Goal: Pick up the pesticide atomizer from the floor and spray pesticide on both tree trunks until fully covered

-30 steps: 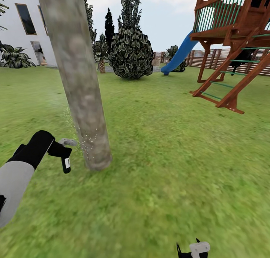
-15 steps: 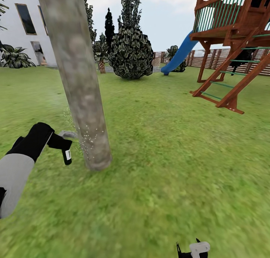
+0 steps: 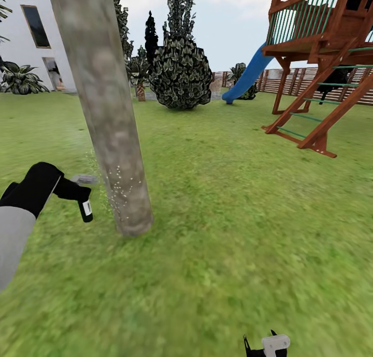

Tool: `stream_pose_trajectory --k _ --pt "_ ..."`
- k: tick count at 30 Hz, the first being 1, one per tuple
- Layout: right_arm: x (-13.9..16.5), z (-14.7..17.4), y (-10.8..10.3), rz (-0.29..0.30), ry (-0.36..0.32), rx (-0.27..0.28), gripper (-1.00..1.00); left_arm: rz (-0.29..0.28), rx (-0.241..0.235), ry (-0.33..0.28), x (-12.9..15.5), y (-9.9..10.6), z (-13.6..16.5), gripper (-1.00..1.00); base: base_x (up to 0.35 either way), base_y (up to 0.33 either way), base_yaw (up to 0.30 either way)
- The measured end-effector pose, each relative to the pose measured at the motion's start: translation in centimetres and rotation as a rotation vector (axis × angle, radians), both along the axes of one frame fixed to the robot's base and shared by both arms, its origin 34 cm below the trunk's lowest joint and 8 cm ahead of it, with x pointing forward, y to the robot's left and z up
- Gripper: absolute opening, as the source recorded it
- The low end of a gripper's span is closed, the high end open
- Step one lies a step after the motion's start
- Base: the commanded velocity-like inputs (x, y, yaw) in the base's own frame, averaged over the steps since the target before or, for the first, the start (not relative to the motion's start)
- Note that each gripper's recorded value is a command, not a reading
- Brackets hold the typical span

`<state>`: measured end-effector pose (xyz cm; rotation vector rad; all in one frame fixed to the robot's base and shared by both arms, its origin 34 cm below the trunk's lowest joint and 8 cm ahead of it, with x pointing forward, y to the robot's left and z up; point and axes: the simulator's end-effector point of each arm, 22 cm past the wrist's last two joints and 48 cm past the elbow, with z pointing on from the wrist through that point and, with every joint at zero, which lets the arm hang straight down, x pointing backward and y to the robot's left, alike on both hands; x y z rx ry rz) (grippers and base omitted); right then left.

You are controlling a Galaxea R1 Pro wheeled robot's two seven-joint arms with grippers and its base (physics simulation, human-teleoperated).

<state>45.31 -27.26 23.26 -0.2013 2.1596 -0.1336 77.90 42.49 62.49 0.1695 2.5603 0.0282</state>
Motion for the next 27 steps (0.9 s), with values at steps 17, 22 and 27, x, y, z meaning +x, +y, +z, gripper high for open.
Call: stream_pose_trajectory --k 17,22,27 --pt "0.0 0.0 0.0 0.001 0.000 0.000 1.00 -0.023 -0.022 -0.089 2.8 -2.0 5.6 -1.00 -0.048 0.000 0.000" --pt "0.0 0.0 0.0 -0.001 0.000 0.000 1.00 -0.104 -0.069 -0.088 3.7 -8.3 5.3 -1.00 0.000 0.000 0.000" --pt "0.0 0.0 0.0 -0.001 0.000 0.000 1.00 -0.094 -0.055 -0.082 3.5 -7.4 5.0 -1.00 0.000 0.000 0.000"
